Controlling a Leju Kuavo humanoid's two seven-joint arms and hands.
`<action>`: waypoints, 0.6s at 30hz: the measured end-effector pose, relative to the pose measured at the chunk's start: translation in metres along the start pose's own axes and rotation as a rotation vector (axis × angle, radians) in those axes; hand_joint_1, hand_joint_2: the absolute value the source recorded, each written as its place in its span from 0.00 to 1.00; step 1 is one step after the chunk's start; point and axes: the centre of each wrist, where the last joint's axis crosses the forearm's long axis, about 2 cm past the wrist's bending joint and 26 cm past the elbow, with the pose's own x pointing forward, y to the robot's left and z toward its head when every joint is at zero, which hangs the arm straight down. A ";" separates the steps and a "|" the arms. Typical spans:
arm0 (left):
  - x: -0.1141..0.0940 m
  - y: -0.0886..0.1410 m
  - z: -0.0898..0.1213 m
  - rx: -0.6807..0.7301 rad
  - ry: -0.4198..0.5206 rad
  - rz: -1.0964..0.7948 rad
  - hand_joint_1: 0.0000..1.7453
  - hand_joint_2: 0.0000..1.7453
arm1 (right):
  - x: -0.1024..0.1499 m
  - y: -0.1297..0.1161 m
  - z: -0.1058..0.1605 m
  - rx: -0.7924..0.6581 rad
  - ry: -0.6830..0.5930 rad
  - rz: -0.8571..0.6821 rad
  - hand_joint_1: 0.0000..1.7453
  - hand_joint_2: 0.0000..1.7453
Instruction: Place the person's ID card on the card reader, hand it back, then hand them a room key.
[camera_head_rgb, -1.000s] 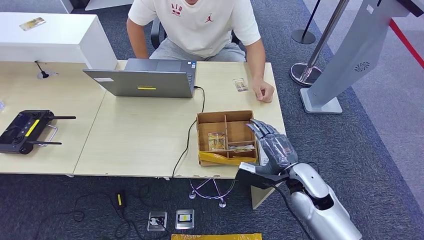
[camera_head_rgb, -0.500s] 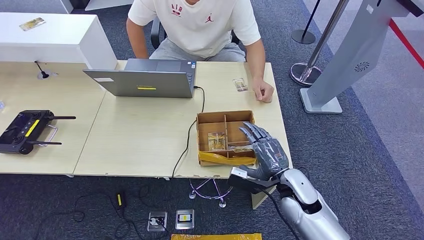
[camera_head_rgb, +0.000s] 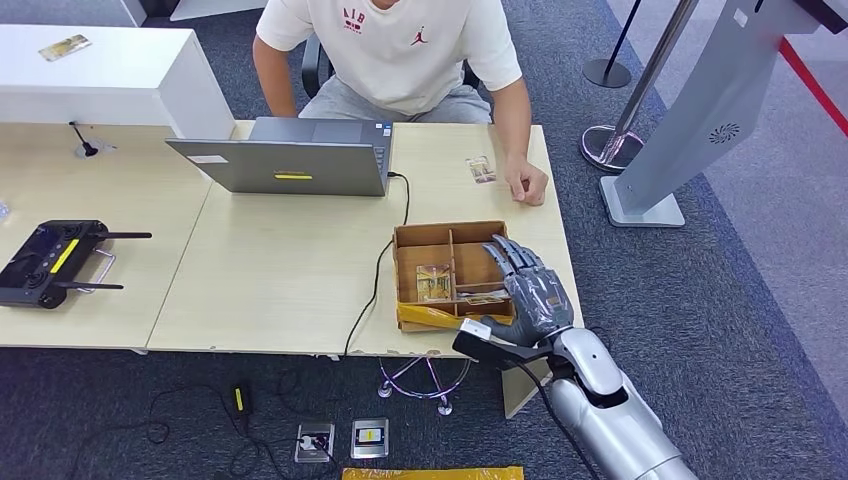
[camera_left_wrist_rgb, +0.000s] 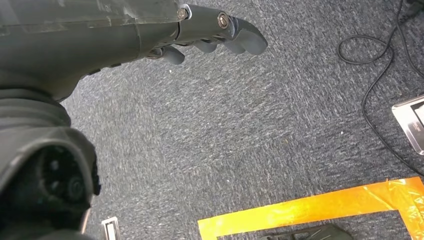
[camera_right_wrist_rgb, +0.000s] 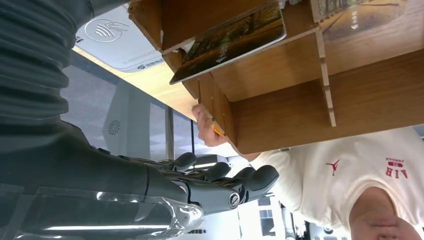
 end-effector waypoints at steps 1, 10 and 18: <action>0.000 0.000 0.000 0.000 0.000 0.000 0.00 0.00 | -0.001 0.001 -0.001 0.001 0.001 0.000 0.00 1.00; 0.000 0.000 0.000 0.000 0.000 0.000 0.00 0.00 | -0.005 0.005 -0.008 0.009 0.012 -0.011 0.00 1.00; 0.000 0.000 0.000 0.004 -0.001 -0.003 0.00 0.00 | -0.006 0.010 -0.008 0.010 0.017 -0.035 1.00 1.00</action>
